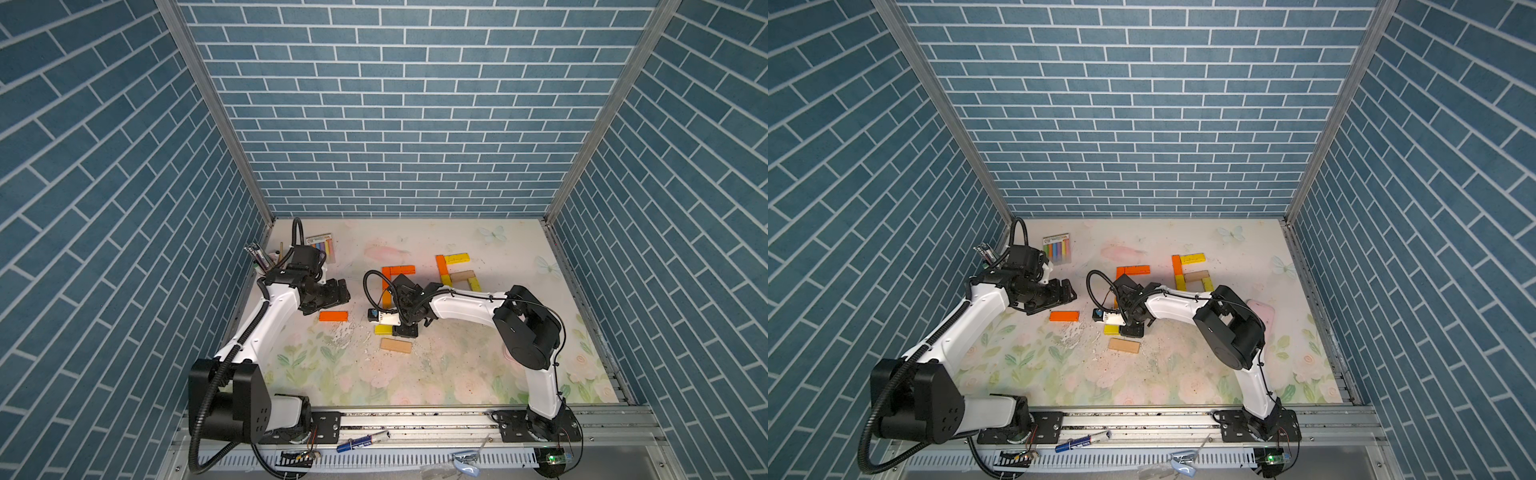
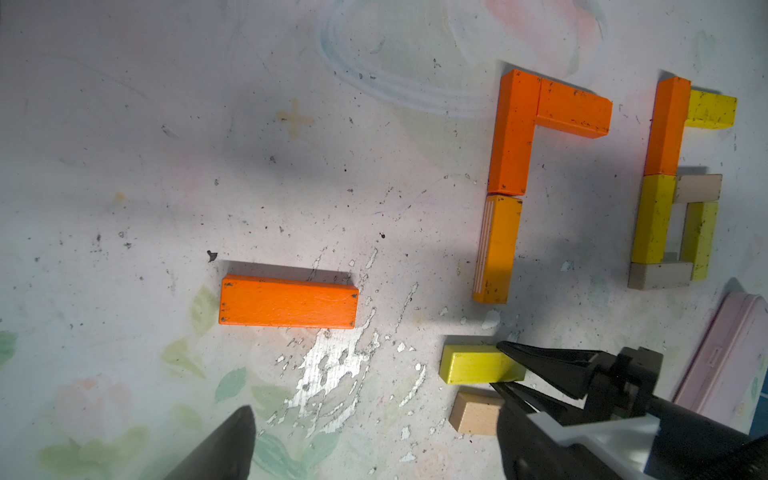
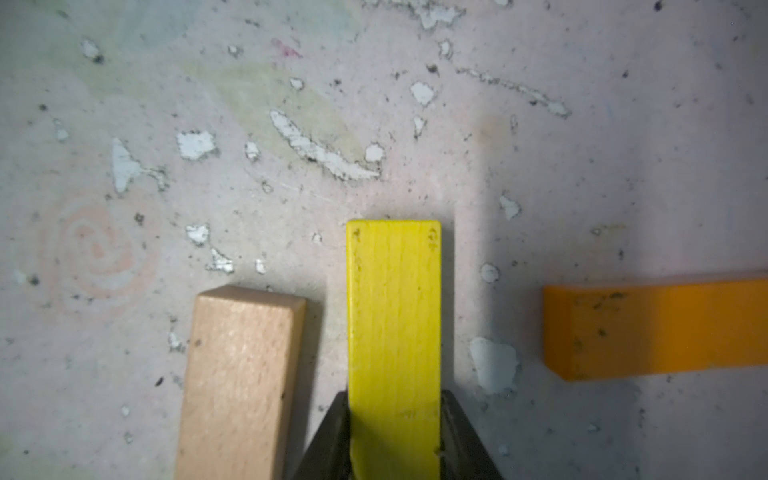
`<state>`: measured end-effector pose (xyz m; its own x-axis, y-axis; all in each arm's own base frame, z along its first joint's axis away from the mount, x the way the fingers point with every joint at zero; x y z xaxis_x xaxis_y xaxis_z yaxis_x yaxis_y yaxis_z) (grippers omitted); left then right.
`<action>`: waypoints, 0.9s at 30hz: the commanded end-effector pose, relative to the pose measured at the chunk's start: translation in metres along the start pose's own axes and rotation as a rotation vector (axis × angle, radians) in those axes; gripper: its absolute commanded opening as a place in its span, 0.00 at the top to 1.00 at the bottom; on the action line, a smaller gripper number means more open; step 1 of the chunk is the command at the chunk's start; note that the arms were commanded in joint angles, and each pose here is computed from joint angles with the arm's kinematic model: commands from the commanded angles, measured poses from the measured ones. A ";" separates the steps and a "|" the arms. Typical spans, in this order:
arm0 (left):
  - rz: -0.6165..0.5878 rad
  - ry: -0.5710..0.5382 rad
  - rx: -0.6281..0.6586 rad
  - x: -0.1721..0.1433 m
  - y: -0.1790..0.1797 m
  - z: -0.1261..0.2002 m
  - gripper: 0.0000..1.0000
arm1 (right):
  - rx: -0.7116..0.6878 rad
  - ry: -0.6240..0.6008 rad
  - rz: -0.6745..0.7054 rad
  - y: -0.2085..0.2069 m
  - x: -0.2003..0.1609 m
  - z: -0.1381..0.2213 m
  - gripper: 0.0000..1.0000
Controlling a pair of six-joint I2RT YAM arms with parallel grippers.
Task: Assemble the number 6 with building blocks
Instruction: Pick up the building block from the center of the board, then place the building block at the center of the board.
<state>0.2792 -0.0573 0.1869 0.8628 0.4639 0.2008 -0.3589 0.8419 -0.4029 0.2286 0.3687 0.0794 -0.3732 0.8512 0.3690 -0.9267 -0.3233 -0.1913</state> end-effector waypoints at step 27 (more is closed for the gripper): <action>-0.002 0.014 0.035 -0.001 0.003 -0.003 0.08 | -0.300 0.006 -0.057 -0.060 -0.057 0.081 0.69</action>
<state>0.2794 -0.0569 0.1866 0.8622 0.4645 0.2022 -0.3603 0.8428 -0.3998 0.3007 0.3022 0.1466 -0.2866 0.8801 0.3787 -0.8998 -0.1115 -0.4218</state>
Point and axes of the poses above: each gripper's point midway between its finger pads, its own z axis back along the fingers, its own y axis along the line the jaws close on, x = y × z, the point moved 6 cm from there along z, back along the fingers, and after that the axes turned 15 degrees about z, right-handed, at the moved point
